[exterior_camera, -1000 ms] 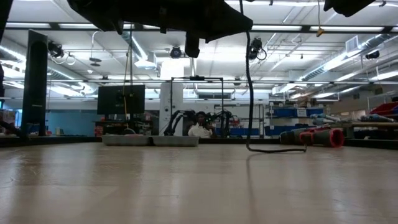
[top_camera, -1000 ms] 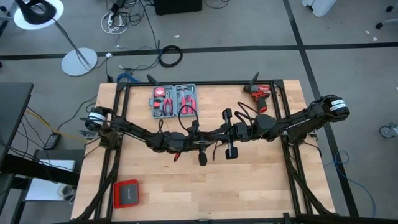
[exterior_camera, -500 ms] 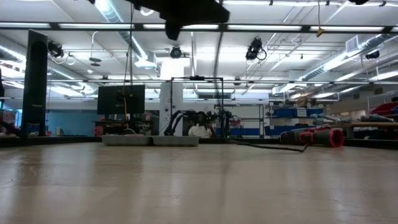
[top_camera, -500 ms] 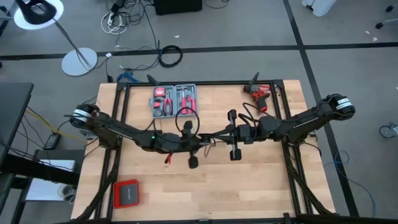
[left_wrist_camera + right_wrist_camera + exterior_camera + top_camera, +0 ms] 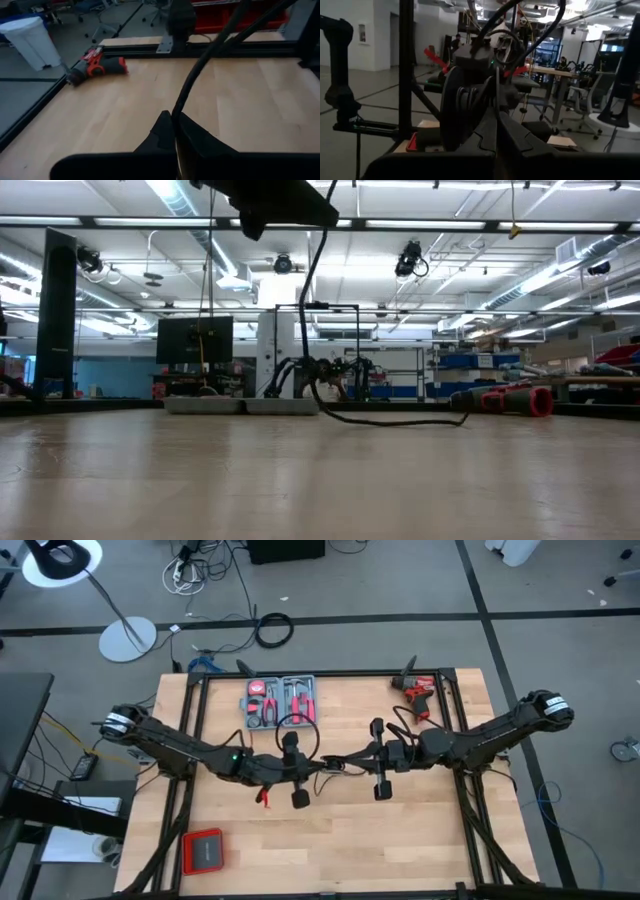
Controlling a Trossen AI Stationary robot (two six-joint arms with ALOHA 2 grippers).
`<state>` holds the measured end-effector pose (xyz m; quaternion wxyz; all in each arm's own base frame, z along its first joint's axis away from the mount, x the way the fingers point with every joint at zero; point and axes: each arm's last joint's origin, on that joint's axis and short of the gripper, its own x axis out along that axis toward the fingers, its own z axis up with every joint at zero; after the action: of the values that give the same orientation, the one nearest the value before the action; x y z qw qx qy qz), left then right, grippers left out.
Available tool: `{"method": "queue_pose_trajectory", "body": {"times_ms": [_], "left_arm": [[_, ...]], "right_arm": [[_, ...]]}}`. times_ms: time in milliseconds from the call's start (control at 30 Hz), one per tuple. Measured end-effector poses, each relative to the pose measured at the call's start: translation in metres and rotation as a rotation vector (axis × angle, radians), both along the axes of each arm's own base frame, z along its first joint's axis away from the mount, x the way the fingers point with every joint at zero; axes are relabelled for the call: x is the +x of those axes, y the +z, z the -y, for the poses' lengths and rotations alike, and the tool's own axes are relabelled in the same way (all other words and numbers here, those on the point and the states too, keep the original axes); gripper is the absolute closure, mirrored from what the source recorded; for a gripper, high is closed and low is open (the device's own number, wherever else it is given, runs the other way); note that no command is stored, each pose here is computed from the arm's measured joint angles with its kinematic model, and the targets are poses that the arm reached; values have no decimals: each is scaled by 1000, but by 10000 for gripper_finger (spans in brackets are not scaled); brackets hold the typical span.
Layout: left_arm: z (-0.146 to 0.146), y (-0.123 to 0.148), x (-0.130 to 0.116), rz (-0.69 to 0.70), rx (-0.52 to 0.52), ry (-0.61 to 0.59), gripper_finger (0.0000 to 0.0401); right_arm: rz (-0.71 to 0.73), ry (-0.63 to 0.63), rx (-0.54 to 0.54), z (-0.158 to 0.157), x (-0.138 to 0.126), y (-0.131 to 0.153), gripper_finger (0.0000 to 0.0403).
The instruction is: Coil cords
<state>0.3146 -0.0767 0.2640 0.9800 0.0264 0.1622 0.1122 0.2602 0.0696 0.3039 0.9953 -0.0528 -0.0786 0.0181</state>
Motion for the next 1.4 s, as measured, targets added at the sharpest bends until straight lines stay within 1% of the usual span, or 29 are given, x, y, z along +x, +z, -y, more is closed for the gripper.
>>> {"method": "queue_pose_trajectory", "body": {"times_ms": [233,367,600,667,733,933,1100,1233,1300,1400], "left_arm": [[-2,10,-8,8,5,4,401],[-4,18,-15,-19,11,5,401],[-4,37,-13,-82,23,-1,401],[-4,41,-14,-101,26,0,401],[-3,44,-13,-103,21,-4,401],[-2,50,-12,-92,-1,-30,400],[0,57,-7,-93,47,-96,399],[5,54,5,-139,151,-179,399],[7,52,12,-161,205,-203,399],[9,54,20,-162,253,-222,398]], "right_arm": [[-125,23,42,-3,1,-12,402],[-182,39,65,-4,0,-17,402],[-266,2,81,-3,0,-26,402],[-289,-28,79,-2,0,-28,402],[-311,-46,76,-1,-1,-30,403],[-339,-64,111,4,0,-33,403],[-356,-27,138,6,4,-36,403],[-402,29,160,7,11,-46,403],[-437,57,166,7,14,-53,403],[-474,67,169,7,16,-59,403]]}}
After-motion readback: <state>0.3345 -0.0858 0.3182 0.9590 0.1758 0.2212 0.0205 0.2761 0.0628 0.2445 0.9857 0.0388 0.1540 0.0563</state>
